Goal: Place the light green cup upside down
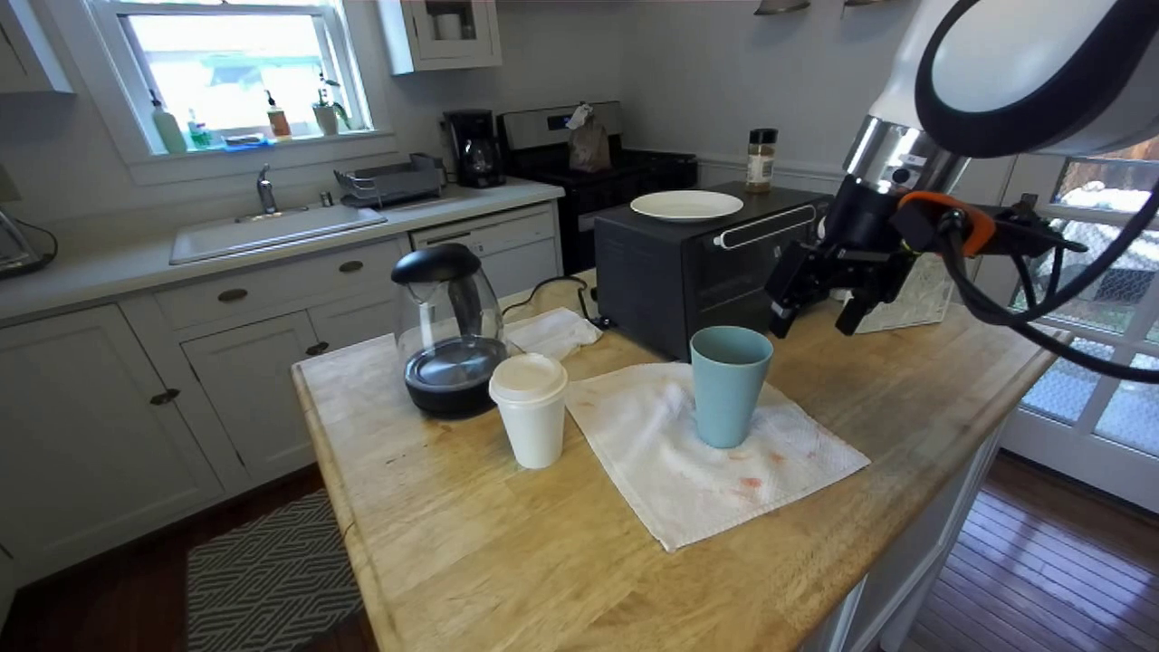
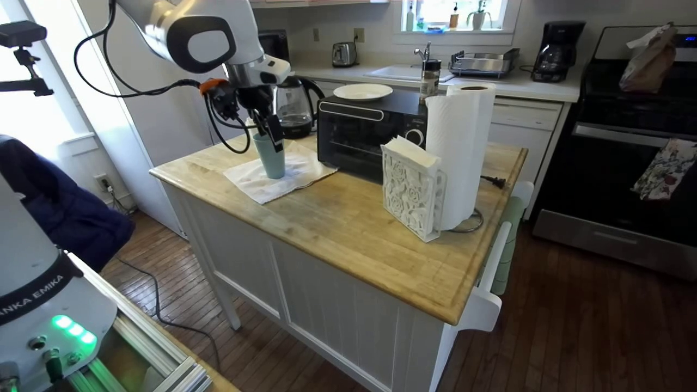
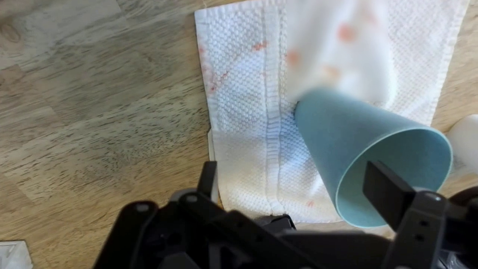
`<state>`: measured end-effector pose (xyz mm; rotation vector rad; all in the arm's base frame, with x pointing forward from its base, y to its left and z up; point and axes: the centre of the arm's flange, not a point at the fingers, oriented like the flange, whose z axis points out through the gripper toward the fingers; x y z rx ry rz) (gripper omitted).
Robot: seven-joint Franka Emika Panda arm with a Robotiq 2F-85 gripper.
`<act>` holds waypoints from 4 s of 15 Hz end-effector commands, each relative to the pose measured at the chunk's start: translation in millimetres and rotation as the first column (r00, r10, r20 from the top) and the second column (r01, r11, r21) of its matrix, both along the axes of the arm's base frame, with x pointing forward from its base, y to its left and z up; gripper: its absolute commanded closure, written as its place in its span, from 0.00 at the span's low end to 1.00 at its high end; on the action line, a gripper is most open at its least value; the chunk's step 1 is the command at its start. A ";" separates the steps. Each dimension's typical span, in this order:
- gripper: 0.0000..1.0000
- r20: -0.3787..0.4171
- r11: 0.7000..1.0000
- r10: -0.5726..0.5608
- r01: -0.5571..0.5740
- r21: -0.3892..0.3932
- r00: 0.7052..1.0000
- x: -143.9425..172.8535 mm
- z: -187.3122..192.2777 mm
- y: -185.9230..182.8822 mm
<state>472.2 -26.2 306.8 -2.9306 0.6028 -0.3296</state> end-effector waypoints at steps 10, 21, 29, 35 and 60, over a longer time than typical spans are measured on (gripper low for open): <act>0.00 -0.100 0.994 -0.004 -0.007 -0.113 0.995 31.1 -50.8 -28.9; 0.00 -0.184 0.981 -0.059 0.023 -0.190 0.981 2.3 -84.9 -48.2; 0.00 -0.247 0.978 -0.207 0.195 -0.071 0.947 -29.4 -105.9 -84.9; 0.00 -0.240 0.942 -0.325 0.334 -0.002 0.915 -39.8 -105.8 -109.9; 0.00 -0.132 0.859 0.470 -0.487 -0.158 0.872 -12.9 14.3 -6.1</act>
